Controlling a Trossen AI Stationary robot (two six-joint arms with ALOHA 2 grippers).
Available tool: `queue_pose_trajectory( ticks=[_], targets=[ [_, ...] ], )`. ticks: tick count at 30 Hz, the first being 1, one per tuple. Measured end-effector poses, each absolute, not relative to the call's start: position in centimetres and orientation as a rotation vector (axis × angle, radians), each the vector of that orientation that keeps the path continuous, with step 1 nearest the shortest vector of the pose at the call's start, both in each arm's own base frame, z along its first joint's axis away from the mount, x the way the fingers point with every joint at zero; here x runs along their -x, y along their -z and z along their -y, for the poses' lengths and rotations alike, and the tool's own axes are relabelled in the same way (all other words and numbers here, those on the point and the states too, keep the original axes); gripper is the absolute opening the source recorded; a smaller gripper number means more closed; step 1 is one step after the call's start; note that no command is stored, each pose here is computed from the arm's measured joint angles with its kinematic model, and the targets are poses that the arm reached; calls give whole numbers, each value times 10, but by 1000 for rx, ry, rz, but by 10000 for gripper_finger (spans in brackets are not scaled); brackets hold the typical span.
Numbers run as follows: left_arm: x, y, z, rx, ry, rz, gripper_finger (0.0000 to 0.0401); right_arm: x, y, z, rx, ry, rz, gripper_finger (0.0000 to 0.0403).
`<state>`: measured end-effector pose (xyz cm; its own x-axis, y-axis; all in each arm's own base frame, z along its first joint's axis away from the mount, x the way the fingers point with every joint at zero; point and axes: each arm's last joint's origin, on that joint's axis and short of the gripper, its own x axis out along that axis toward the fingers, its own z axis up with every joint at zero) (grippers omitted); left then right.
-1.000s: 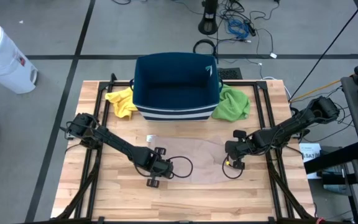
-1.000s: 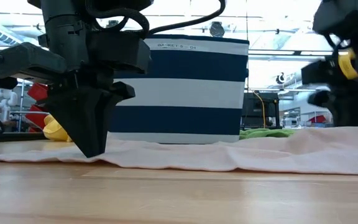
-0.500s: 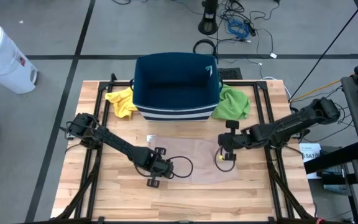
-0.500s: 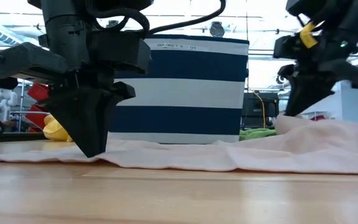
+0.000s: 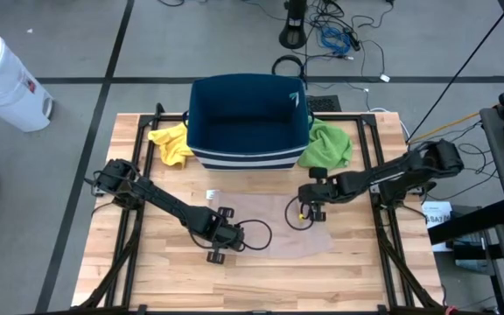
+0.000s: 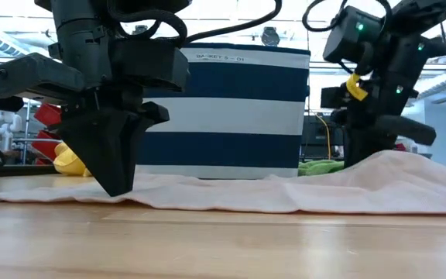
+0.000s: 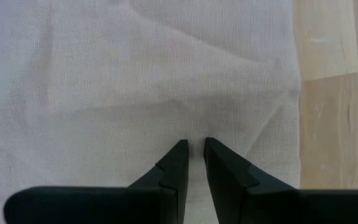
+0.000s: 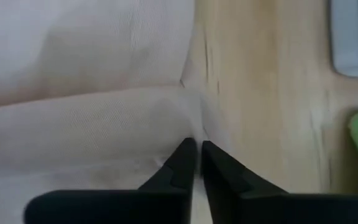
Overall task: Fold towel
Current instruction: Fold the brown towel
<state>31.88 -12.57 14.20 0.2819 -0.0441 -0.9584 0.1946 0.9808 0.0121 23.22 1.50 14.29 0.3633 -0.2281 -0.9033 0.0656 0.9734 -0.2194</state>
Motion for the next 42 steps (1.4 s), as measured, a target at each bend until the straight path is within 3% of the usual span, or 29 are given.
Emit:
queue_pose_trajectory(
  ticks=[8,13,21,26,33,42],
  targets=[
    [-319,-142,126,-134,162,-1271,62,-224,-154,-14,128,230,-1179,130],
    [-319,-142,126,-134,162,-1270,62,-206,-173,-18,81,252,-1165,165],
    [-319,-142,126,-134,162,-1271,62,-183,-203,-34,25,195,-1034,171],
    [-319,-142,126,-133,161,-1270,62,-177,-210,-52,-20,53,-986,171],
    [-319,-142,126,-129,159,-1270,62,-174,-201,-102,-17,-172,-994,171],
    [-319,-142,126,-124,156,-1271,62,-160,-179,-156,-19,-266,-1025,171]
  ],
)
